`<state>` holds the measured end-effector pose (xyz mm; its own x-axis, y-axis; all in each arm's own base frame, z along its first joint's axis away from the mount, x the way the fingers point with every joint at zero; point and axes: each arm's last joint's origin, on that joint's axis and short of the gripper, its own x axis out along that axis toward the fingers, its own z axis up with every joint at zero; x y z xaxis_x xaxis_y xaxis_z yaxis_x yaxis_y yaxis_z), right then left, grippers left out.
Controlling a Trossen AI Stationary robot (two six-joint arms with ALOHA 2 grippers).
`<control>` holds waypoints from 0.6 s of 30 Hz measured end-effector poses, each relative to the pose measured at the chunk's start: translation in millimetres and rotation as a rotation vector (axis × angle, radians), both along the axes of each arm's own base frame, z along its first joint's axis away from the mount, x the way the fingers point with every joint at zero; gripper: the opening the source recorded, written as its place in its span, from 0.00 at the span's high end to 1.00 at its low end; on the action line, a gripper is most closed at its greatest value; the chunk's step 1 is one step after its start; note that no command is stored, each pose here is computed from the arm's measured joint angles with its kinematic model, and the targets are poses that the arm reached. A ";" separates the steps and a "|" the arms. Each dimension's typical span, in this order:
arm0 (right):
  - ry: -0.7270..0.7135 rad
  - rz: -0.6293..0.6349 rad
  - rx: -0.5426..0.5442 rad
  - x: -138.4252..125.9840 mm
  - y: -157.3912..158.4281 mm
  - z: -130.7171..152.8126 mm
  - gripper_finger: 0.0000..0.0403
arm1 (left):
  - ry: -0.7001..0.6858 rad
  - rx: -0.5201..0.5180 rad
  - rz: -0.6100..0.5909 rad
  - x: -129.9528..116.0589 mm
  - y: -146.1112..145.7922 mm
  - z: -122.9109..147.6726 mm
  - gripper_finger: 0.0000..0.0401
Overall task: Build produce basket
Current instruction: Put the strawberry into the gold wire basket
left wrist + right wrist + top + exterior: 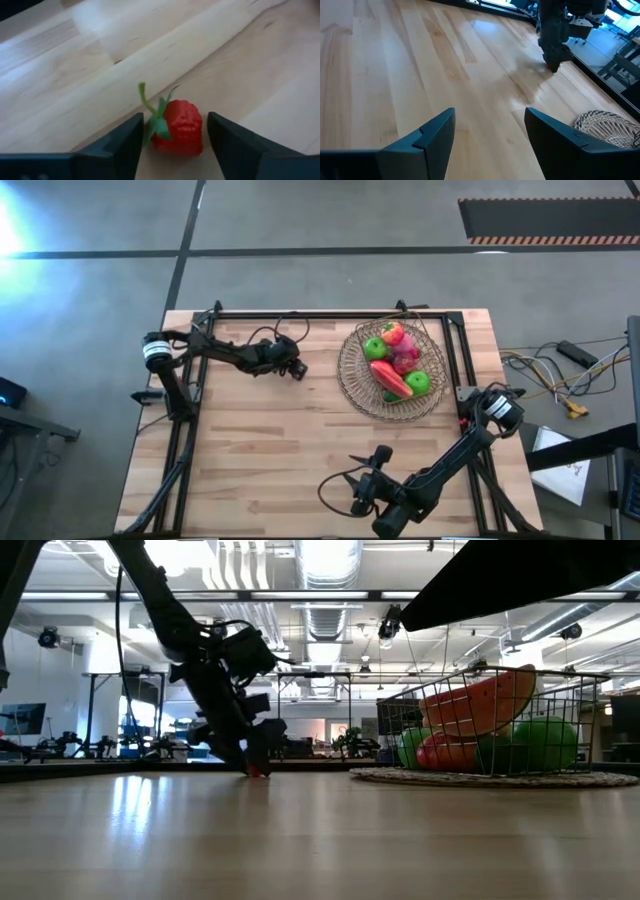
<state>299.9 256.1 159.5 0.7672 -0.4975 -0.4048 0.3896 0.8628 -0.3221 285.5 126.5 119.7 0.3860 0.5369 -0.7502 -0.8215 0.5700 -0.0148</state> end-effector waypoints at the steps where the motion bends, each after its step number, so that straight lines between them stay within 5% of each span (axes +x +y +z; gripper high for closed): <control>1: 0.000 0.000 0.000 0.0 0.0 0.0 0.43 | -0.001 0.005 -0.010 0.4 0.0 0.1 0.51; 10: -0.007 -0.001 0.020 -1.5 1.9 -0.5 0.43 | 0.038 0.063 -0.163 8.1 -14.4 1.6 0.70; 18: -0.031 -0.026 0.073 -8.0 1.9 -7.1 0.43 | 0.076 0.153 -0.513 24.2 -73.5 11.7 0.66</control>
<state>291.9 258.0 152.3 0.7669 -0.4874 -0.4175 0.4210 0.8731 -0.2459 309.7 53.0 131.4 0.5749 0.3989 -0.7144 -0.4326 0.8893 0.1484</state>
